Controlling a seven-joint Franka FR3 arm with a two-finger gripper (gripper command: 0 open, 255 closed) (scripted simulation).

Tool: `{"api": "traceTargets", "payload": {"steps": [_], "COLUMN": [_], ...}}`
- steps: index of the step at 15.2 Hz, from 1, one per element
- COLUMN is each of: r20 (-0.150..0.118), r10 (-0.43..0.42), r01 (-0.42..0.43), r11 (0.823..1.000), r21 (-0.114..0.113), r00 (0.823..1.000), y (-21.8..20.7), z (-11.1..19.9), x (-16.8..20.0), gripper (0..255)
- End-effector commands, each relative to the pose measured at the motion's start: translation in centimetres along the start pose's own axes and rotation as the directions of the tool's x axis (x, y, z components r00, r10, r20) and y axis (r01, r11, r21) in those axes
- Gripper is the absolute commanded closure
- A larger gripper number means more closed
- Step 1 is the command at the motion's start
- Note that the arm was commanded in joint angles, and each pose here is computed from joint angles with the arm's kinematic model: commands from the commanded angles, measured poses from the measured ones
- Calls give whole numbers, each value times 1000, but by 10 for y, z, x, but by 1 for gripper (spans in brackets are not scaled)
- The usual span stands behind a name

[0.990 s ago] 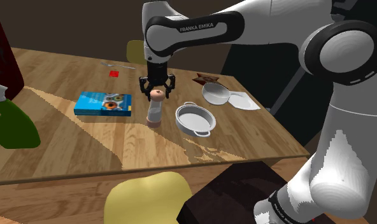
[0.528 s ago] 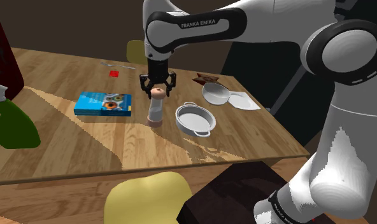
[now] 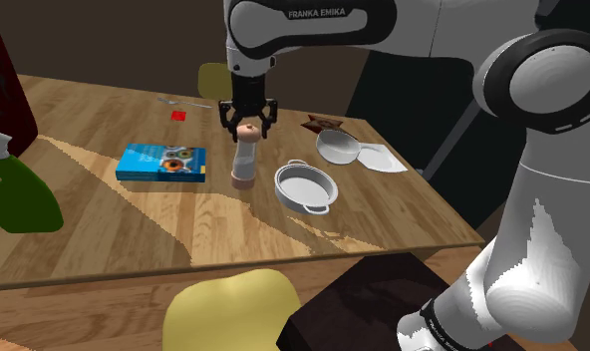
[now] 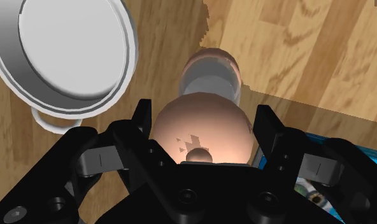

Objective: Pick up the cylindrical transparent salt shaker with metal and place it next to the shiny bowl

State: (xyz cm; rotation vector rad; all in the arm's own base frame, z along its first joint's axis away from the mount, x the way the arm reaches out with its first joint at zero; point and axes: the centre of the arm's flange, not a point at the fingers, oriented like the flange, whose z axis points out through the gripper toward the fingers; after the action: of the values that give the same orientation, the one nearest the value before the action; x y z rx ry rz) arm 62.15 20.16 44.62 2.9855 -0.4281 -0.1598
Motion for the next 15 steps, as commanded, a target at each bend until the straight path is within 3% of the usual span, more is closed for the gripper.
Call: {"api": "traceTargets", "payload": {"steps": [1, 15], "r20": [0, 0], "r10": [0, 0], "r01": [0, 0], "r11": [1000, 1000], "r21": [0, 0], "r00": [1000, 1000], "y": [2, 12], "z": [-12, -84], "x": [-2, -8], "gripper": [255, 255]}}
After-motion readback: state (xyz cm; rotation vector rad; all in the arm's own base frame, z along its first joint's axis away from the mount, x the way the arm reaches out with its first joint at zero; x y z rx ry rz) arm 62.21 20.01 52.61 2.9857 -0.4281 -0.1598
